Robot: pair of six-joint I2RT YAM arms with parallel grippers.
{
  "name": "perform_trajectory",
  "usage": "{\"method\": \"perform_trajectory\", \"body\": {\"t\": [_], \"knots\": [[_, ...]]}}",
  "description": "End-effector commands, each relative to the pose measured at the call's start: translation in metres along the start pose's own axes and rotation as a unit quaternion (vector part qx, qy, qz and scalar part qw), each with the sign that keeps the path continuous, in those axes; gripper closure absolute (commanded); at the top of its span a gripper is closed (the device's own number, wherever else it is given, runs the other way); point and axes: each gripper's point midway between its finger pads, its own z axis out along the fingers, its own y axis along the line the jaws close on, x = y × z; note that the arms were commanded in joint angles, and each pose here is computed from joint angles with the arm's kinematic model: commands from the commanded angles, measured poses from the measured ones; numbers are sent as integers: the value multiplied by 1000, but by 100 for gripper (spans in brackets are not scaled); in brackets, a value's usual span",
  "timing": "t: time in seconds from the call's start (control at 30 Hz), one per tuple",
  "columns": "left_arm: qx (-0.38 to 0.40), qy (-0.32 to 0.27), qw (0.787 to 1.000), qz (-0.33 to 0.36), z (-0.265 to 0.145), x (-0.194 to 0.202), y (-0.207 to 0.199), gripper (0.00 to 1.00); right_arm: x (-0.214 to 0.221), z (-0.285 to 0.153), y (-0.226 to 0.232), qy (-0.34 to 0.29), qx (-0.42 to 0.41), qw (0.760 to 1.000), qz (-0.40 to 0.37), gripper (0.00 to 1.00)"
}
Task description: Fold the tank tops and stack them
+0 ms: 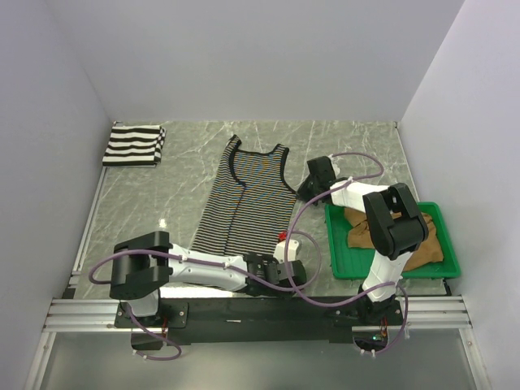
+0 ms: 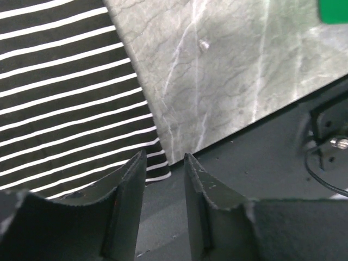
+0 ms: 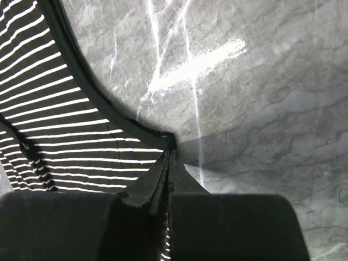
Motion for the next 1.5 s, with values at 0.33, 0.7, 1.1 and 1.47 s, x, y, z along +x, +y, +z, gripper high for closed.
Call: {"method": "perform_trajectory", "body": {"t": [0.33, 0.7, 1.1, 1.47], "knots": [[-32, -21, 999, 20, 5, -3, -8, 78, -29, -15, 13, -31, -23, 999, 1, 100], [70, -75, 995, -8, -39, -39, -42, 99, -44, -25, 15, -52, -5, 998, -25, 100], [65, -112, 984, -125, -56, -38, 14, 100, -44, -33, 47, -49, -17, 997, -55, 100], [25, -120, 971, -206, -67, -17, 79, 99, -11, -9, 106, -29, -31, 995, -92, 100]]}}
